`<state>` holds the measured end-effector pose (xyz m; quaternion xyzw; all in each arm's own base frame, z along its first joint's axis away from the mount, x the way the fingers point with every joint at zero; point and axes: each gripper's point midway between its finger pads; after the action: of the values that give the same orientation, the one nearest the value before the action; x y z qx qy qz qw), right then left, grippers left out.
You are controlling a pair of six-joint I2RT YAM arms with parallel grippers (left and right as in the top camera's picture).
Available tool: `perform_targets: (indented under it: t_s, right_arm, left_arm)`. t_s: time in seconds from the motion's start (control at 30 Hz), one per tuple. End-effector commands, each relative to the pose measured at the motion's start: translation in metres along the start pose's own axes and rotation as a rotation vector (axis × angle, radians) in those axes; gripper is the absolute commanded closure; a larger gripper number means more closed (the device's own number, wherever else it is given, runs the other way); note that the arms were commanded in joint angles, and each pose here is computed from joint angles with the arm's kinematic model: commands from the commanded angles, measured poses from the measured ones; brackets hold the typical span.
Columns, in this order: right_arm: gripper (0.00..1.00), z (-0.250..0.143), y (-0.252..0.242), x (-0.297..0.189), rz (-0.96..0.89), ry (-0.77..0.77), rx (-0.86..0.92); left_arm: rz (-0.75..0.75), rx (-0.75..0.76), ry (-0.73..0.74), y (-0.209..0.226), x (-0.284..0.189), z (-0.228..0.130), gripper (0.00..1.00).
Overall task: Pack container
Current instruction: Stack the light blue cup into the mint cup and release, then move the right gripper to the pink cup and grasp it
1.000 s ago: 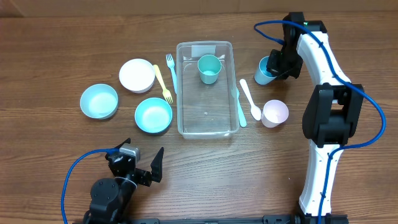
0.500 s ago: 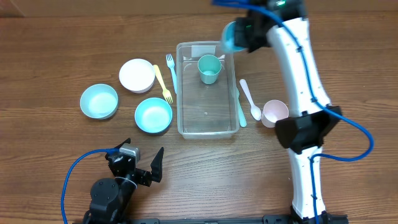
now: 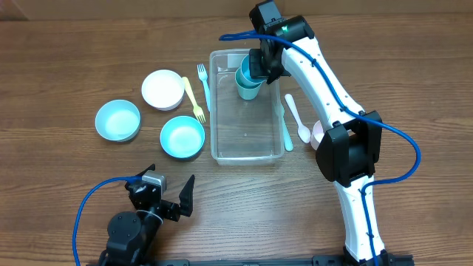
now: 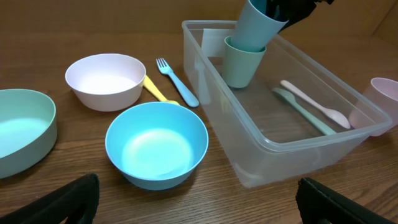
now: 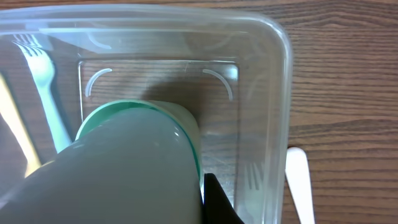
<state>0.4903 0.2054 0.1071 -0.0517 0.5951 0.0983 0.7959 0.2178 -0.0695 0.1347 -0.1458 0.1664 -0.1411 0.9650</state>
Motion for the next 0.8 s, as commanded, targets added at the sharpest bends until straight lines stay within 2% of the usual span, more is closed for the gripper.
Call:
perform_targets:
  t_s: [0.0, 0.07, 0.17, 0.3, 0.47, 0.6, 0.7, 0.77]
  right_arm:
    - [0.7, 0.002, 0.003, -0.008, 0.013, -0.019, 0.005]
    - [0.64, 0.004, 0.004, -0.009, 0.017, -0.023, 0.005]
    - [0.64, 0.008, 0.014, -0.035, 0.077, -0.04, 0.021]
    - [0.61, 0.015, -0.01, -0.134, 0.018, -0.166, 0.075]
    - [0.61, -0.016, -0.062, -0.201, -0.025, -0.177, 0.186]
    - [0.61, -0.024, -0.111, -0.197, -0.065, -0.143, 0.289]
    - [0.64, -0.06, -0.133, -0.158, -0.12, 0.038, 0.331]
    - [0.67, -0.092, -0.15, -0.139, -0.222, 0.141, 0.372]
  left_arm:
    - [-0.007, -0.012, 0.007, 0.0, 0.001, -0.003, 0.0]
    - [-0.007, -0.012, 0.007, 0.0, 0.001, -0.003, 0.0]
    - [-0.007, -0.012, 0.007, 0.0, 0.001, -0.003, 0.0]
    - [-0.007, -0.012, 0.007, 0.0, 0.001, -0.003, 0.0]
    - [-0.007, -0.012, 0.007, 0.0, 0.001, -0.003, 0.0]
    - [-0.007, -0.012, 0.007, 0.0, 0.001, -0.003, 0.0]
    - [-0.007, -0.012, 0.007, 0.0, 0.001, -0.003, 0.0]
    - [-0.007, -0.012, 0.007, 0.0, 0.001, -0.003, 0.0]
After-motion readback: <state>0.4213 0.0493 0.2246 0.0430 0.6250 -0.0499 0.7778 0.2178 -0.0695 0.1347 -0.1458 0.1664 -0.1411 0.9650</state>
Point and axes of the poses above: each gripper's point midway between its finger pads, its own x axis out along the fingers, its own y axis along the line the jaws close on, z = x × y, and after that the axes turned 11 degrees about -x, right-handed
